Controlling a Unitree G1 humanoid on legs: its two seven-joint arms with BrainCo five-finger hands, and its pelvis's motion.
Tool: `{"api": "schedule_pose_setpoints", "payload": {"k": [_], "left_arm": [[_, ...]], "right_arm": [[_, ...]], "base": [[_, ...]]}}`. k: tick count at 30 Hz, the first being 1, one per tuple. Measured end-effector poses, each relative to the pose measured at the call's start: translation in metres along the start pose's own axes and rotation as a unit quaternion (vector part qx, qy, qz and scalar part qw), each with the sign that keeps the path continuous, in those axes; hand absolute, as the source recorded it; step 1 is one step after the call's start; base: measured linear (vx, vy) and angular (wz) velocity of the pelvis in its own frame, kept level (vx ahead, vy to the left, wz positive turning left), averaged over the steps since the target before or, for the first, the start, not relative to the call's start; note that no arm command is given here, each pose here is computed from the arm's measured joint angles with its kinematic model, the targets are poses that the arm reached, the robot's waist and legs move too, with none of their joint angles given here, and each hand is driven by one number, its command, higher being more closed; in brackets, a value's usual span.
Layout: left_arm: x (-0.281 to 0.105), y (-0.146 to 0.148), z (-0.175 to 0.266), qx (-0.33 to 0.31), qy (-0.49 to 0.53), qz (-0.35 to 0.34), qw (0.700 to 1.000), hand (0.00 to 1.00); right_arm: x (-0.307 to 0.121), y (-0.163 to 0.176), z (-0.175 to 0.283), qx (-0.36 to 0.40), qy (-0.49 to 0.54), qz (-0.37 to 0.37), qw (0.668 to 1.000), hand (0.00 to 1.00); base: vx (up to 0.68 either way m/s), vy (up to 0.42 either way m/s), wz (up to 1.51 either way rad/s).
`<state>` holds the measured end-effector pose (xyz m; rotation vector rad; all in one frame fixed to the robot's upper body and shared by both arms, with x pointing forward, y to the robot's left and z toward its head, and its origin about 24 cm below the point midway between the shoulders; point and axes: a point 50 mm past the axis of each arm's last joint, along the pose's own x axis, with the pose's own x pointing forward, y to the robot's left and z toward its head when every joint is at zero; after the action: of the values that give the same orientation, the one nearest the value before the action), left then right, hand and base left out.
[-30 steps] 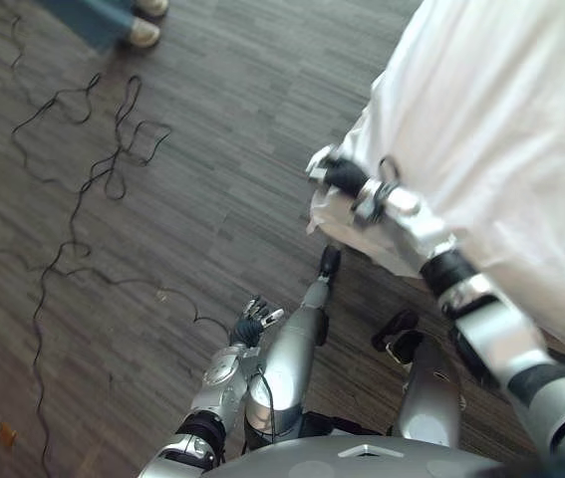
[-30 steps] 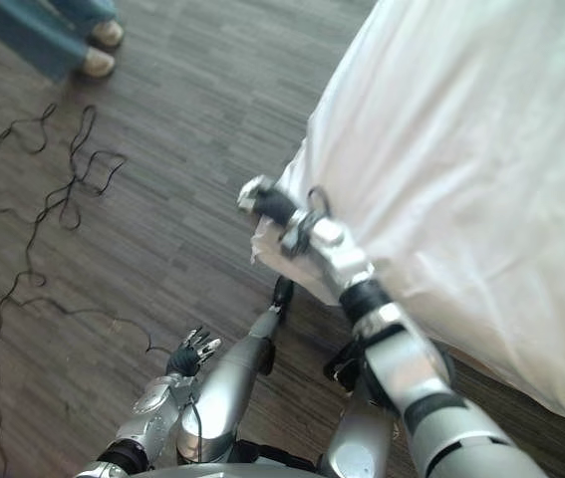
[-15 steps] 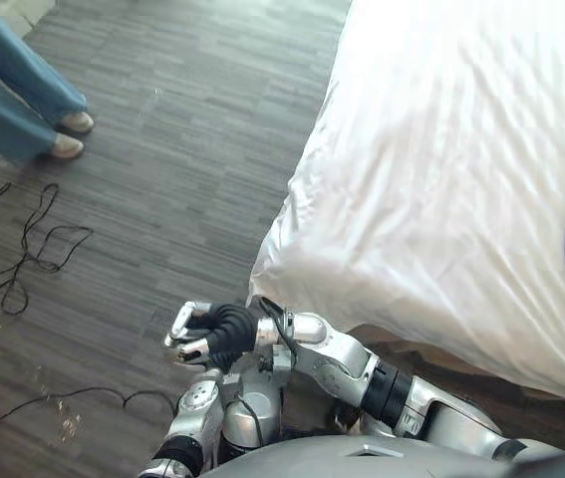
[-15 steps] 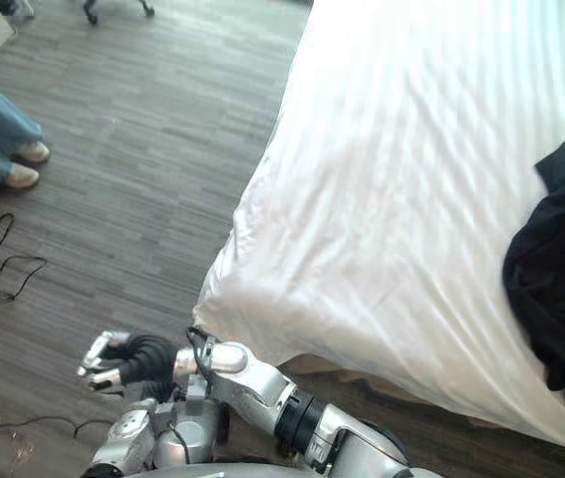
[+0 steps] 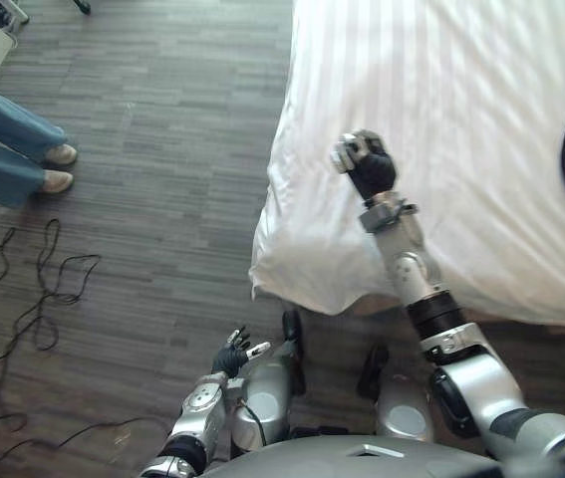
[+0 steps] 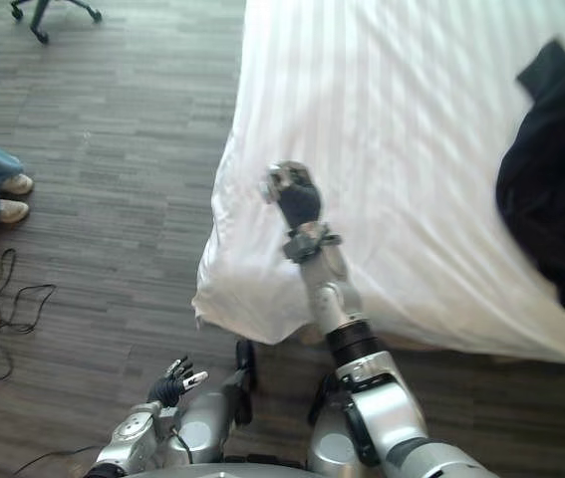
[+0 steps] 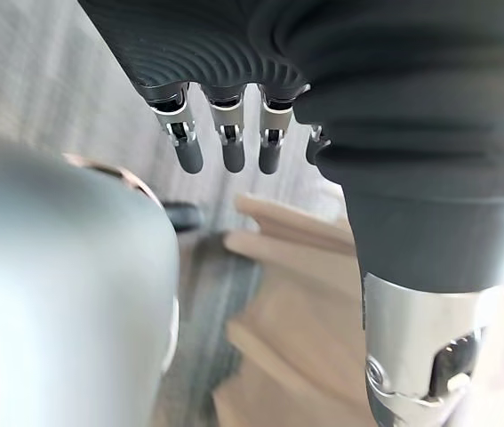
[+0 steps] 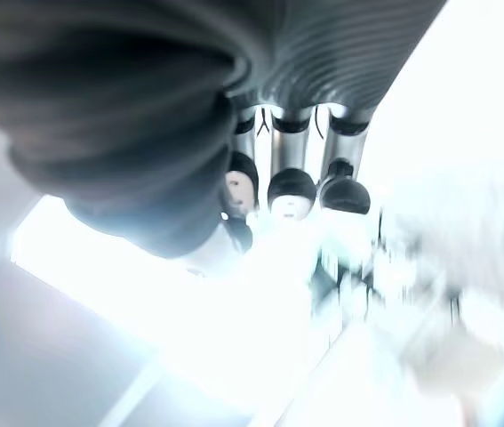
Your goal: Tidy the bed and pick cloth on bed and put in laundry
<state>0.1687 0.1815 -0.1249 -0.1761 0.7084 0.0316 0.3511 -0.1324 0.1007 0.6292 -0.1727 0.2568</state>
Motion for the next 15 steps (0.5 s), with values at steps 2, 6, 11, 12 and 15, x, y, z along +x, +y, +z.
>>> {"api": "schedule_pose_setpoints", "payload": {"k": [2,6,11,12,15], "left_arm": [[0.000,0.001,0.000,0.001,0.002,0.002,1.000,0.00],[0.001,-0.005,-0.002,-0.001,0.004,-0.005,1.000,0.00],[-0.001,0.003,-0.005,-0.020,0.004,0.018,1.000,0.00],[-0.003,0.007,-0.007,-0.028,0.005,0.032,0.999,0.00],[-0.010,0.017,-0.015,-0.040,0.015,0.062,0.997,0.00]], "right_arm": [[-0.016,-0.020,0.001,-0.008,-0.009,-0.024,1.000,1.00],[-0.050,-0.038,-0.011,-0.007,-0.019,-0.054,0.998,1.00],[-0.105,-0.061,-0.029,0.004,-0.018,-0.108,0.994,1.00],[-0.122,-0.069,-0.036,0.010,-0.009,-0.127,0.992,1.00],[-0.192,-0.106,-0.065,0.020,0.069,-0.259,0.963,1.00]], "base": [[0.03,-0.022,-0.35],[0.10,-0.028,-0.13],[0.09,0.003,-0.09],[0.09,0.015,-0.11],[0.13,0.016,-0.08]]}}
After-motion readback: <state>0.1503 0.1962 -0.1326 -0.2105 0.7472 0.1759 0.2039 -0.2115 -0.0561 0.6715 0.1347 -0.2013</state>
